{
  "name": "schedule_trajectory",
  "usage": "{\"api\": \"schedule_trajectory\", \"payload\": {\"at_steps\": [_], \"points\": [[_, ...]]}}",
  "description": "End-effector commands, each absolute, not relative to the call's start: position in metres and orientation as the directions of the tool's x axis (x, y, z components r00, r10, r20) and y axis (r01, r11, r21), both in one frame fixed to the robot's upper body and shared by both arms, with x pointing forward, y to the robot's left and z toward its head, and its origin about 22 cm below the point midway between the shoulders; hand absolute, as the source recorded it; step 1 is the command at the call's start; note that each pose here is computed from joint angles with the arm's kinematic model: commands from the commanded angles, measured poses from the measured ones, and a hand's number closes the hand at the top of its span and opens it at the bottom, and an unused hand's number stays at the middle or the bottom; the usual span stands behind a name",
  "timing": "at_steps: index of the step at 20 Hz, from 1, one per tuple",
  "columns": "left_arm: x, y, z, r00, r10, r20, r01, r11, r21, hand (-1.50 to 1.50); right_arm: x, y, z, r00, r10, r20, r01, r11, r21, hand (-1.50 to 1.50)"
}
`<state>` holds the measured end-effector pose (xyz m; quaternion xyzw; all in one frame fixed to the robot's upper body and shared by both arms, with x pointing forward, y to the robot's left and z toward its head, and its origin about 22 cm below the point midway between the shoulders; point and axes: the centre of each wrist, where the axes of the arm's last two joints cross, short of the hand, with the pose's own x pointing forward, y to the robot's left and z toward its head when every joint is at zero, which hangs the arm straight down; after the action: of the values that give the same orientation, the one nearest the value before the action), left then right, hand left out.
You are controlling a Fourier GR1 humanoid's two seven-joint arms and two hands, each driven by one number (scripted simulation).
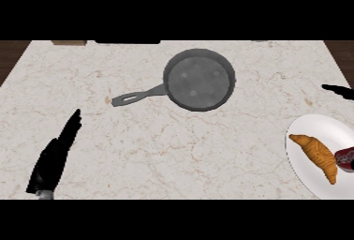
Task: Pick the croissant from the plate and place it in the pan
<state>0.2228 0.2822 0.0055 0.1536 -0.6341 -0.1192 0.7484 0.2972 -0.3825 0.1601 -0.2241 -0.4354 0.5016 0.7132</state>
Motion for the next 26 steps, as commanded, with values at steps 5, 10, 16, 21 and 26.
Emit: {"api": "schedule_trajectory", "payload": {"at_steps": [5,10,16,21,26], "points": [[0.230,0.284,0.008,0.160,-0.375,0.913,-0.026,0.923,0.384,0.00,0.312,-0.356,0.154,0.112,0.978,0.174,-0.641,0.205,-0.740,-1.50],[0.231,0.283,0.013,0.175,-0.366,0.914,-0.014,0.927,0.374,0.00,0.305,-0.328,0.133,0.120,0.987,0.106,-0.694,0.160,-0.702,-1.50],[0.229,0.297,0.010,0.167,-0.381,0.909,-0.017,0.921,0.389,0.00,0.309,-0.319,0.132,0.132,0.983,0.127,-0.715,0.183,-0.674,-1.50],[0.222,0.275,0.005,0.169,-0.379,0.910,-0.024,0.921,0.388,0.00,0.305,-0.320,0.112,0.135,0.991,0.008,-0.739,0.106,-0.665,-1.50],[0.220,0.299,0.017,0.173,-0.388,0.905,-0.030,0.917,0.398,0.00,0.307,-0.317,0.116,0.166,0.986,-0.024,-0.731,0.107,-0.673,-1.50]]}}
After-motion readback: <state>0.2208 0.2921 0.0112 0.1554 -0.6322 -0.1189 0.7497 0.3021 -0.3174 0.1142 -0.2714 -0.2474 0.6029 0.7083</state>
